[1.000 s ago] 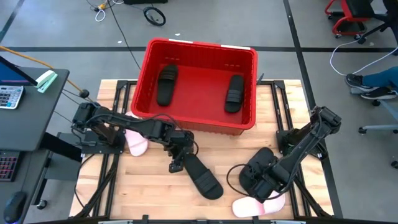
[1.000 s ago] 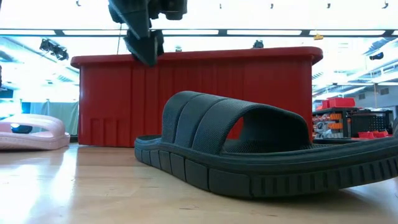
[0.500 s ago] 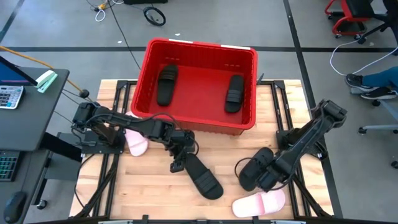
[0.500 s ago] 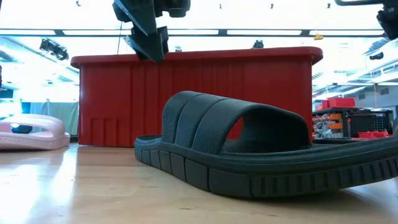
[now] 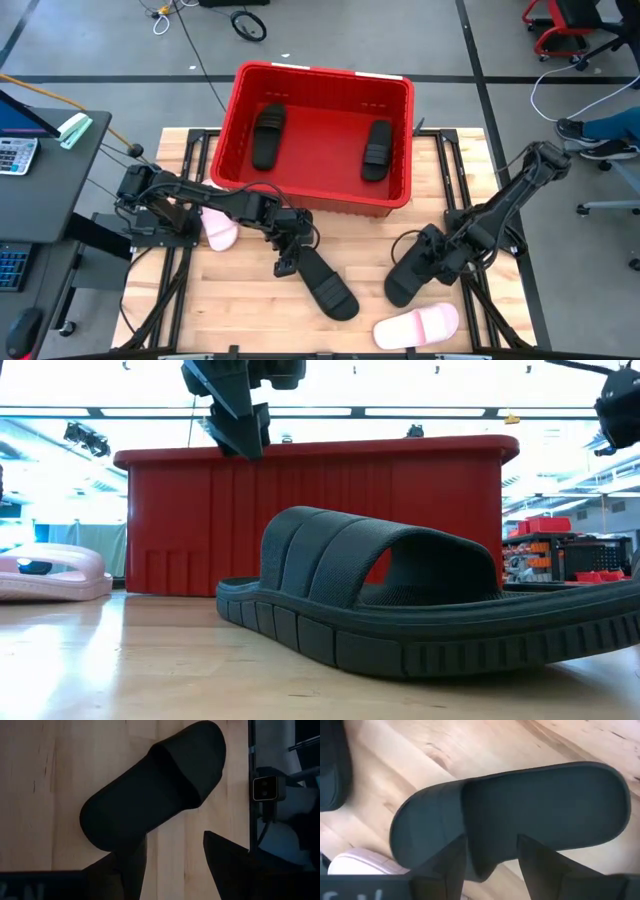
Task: Pick and place slides into bin
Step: Put the black slide into the bin
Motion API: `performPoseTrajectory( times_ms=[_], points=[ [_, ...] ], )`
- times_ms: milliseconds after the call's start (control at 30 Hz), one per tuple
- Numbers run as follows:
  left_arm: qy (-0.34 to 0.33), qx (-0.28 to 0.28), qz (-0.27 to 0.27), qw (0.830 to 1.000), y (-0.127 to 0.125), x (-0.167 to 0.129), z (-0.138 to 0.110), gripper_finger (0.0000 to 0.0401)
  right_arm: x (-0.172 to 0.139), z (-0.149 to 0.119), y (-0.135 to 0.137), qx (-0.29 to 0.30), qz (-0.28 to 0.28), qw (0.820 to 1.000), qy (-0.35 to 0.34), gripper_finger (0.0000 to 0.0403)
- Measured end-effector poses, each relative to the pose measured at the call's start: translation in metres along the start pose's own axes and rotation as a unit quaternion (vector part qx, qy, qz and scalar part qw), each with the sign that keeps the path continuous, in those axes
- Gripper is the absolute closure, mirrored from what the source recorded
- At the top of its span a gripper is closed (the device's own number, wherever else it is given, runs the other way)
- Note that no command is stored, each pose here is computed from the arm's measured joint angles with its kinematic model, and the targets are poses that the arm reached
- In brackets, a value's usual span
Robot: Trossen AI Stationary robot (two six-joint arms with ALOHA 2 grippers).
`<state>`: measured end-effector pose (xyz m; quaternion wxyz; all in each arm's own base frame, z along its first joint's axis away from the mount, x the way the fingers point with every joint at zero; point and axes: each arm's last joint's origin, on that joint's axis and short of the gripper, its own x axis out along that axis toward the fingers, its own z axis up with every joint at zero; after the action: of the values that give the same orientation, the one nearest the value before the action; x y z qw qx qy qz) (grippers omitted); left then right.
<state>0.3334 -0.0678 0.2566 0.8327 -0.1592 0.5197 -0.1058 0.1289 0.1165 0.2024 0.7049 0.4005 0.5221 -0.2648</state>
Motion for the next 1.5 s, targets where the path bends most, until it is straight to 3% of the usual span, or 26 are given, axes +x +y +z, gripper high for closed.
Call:
performPoseTrajectory(
  times_ms=[300,567,700,867,1067,1200,1500],
  points=[
    [0.006,0.006,-0.002,1.0,-0.005,0.001,-0.002,0.0198,0.021,-0.004,-0.002,0.01,0.072,0.997,0.018,0.0234],
    [0.013,0.015,-0.01,1.0,-0.017,0.004,-0.007,0.0209,0.031,-0.006,-0.004,0.013,0.089,0.996,0.02,0.0247],
    [0.013,0.008,-0.011,1.0,-0.019,0.005,-0.008,0.0216,0.03,-0.006,0.0,0.017,0.11,0.994,0.021,0.0285],
    [0.012,0.008,-0.01,1.0,-0.019,0.005,-0.008,0.0228,0.028,-0.006,0.006,0.023,0.142,0.99,0.013,0.038],
    [-0.021,0.006,0.044,0.999,-0.016,0.005,-0.004,0.0242,0.027,-0.005,0.009,0.025,0.157,0.987,-0.005,0.0388],
    [-0.062,0.004,0.081,0.995,-0.015,0.004,0.001,0.0253,0.017,-0.005,0.02,0.025,0.186,0.982,-0.016,0.0395],
    [-0.069,0.014,0.076,0.995,-0.022,0.006,0.0,0.0277,-0.051,-0.006,0.069,-0.047,0.311,0.948,-0.051,0.0398]
  ],
)
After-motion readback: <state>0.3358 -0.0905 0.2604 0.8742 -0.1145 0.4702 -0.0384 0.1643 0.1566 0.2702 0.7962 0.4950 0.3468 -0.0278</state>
